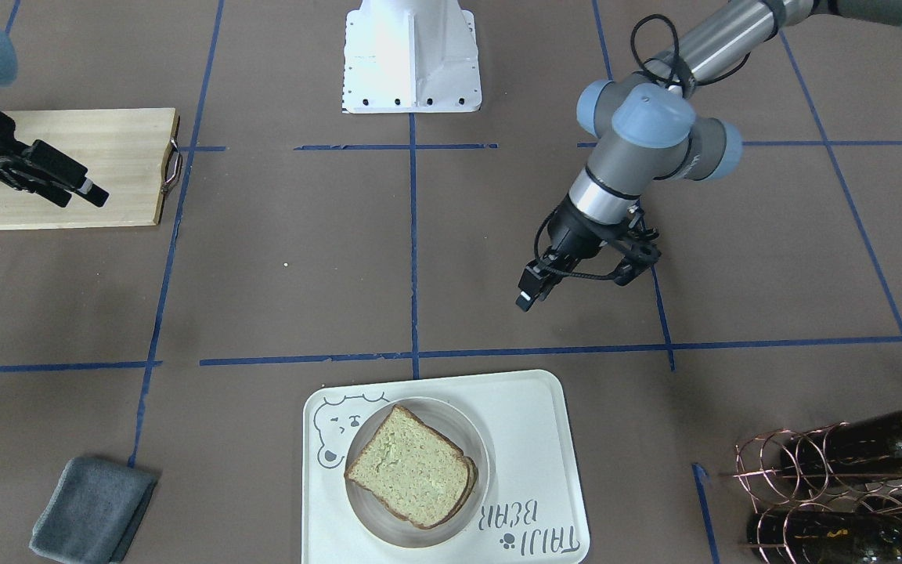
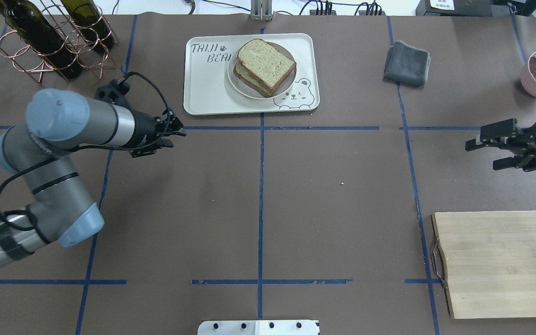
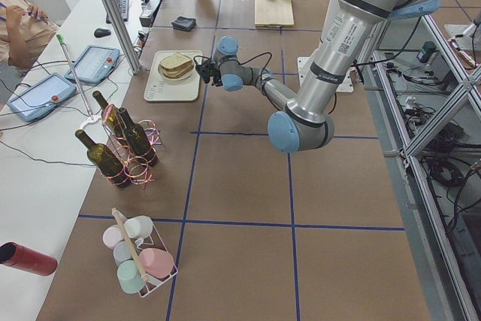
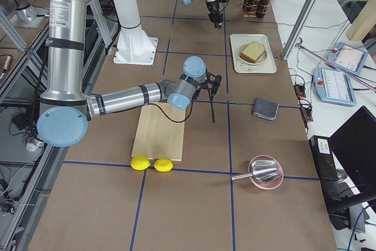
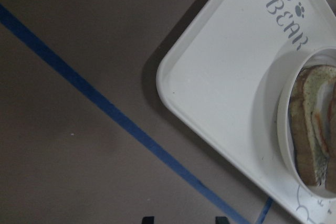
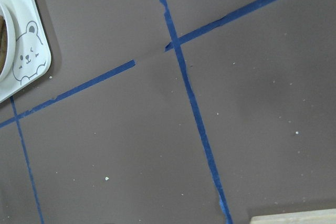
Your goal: Make sandwich and place on tray
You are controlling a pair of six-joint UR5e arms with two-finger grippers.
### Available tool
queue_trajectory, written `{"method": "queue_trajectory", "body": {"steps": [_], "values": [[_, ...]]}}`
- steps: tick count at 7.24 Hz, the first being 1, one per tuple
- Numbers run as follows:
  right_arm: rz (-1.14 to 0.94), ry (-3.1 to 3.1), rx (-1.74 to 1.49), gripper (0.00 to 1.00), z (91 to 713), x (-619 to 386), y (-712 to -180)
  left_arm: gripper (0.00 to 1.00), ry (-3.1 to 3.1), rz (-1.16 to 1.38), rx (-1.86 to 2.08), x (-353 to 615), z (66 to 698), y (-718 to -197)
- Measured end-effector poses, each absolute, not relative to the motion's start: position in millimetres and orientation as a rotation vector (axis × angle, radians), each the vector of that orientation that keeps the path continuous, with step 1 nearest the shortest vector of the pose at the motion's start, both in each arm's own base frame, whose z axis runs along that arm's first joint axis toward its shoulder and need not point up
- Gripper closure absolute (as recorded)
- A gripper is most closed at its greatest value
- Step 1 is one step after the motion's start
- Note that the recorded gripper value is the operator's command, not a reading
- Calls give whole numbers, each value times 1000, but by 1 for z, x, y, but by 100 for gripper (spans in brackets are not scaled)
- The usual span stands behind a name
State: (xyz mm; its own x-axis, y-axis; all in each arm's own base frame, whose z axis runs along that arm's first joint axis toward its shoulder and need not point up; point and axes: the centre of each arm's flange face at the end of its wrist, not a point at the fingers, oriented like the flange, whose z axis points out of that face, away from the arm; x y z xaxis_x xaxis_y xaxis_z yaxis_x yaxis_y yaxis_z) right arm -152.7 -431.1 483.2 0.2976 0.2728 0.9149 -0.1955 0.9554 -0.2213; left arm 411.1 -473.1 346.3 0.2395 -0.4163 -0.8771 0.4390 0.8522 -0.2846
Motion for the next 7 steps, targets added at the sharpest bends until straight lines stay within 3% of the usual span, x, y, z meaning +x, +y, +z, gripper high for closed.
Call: {"method": "queue_trajectory", "body": {"steps": [2,7], "values": [[252,-1202,0,0,537,-105,-449,49,1107,-367,150,308,423,-446],[47,-952,130,0,618,3,-473,49,788,98,444,-6,563,-450]]}}
